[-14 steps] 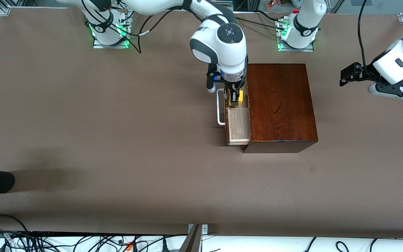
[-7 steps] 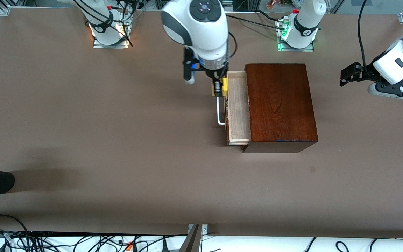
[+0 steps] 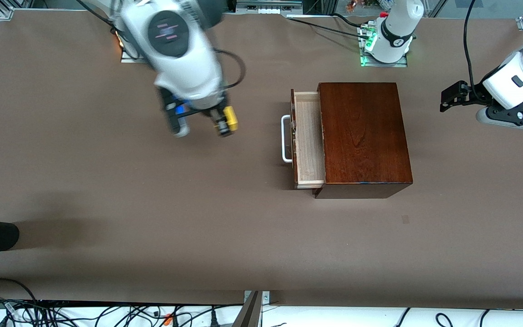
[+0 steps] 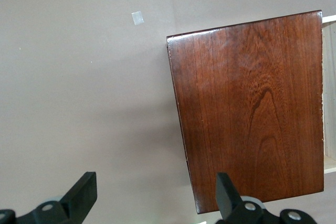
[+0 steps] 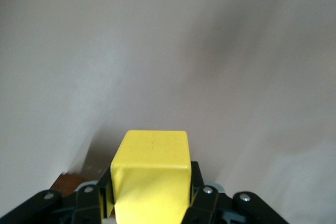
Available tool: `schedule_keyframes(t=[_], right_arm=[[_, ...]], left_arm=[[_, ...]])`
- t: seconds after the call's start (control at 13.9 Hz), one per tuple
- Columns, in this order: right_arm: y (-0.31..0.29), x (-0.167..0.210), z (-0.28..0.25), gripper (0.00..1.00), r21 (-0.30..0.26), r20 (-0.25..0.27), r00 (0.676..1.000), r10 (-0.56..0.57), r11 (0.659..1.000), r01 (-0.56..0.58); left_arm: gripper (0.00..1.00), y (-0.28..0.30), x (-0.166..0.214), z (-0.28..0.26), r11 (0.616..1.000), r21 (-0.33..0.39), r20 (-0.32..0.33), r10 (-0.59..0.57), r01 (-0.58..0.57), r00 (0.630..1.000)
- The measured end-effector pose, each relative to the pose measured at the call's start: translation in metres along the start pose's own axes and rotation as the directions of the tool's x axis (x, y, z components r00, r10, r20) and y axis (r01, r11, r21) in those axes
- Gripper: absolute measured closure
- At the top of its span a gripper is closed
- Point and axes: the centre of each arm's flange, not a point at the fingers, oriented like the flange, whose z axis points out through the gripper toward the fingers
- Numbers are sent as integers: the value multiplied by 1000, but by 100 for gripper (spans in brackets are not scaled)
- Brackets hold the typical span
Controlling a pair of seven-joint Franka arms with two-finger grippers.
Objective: Open drawer, take yellow block, close drawer
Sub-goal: 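Carry the block away with the right gripper while the left gripper reaches the handle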
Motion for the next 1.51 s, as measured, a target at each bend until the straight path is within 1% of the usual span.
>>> schedule_keyframes(t=[0.14, 0.29, 0.36, 0.5, 0.72, 0.86, 1.01, 1.08, 1.22, 1.37, 1.51], right_arm=[[23, 45, 1, 44, -34, -21, 995, -97, 995, 97], [50, 82, 7, 44, -44, -11, 985, -175, 984, 174], [65, 100, 12, 44, -43, -5, 978, -207, 978, 206], [95, 131, 34, 44, -47, 2, 961, -278, 960, 277], [129, 164, 82, 44, -55, 20, 915, -403, 913, 404], [145, 175, 120, 44, -50, 25, 875, -484, 873, 485], [157, 180, 157, 44, -35, 12, 836, -549, 835, 549], [161, 181, 173, 44, -24, 1, 811, -584, 811, 584], [169, 183, 204, 44, -4, 2, 759, -651, 759, 651], [171, 186, 229, 44, 12, -3, 720, -694, 720, 694], [171, 189, 251, 44, 9, -12, 680, -733, 680, 733]], left_arm=[[0, 3, -1, 1, 1000, -1, 15, 6, -6, 1000], [0, 13, -3, 3, 1000, -1, 36, 26, -26, 999], [0, 25, -4, 4, 999, 1, 46, 50, -50, 998], [0, 72, -5, 8, 991, 7, 67, 135, -136, 989], [0, 164, -11, 28, 953, 13, 110, 299, -302, 948], [0, 204, -9, 46, 927, 1, 136, 371, -375, 918], [0, 236, -4, 61, 901, -18, 148, 431, -434, 890], [0, 257, -1, 68, 883, -29, 141, 468, -469, 872], [0, 310, 1, 88, 836, -47, 95, 549, -547, 830], [0, 358, -1, 112, 792, -62, 52, 610, -607, 790], [0, 387, 3, 137, 746, -79, 10, 664, -661, 748]])
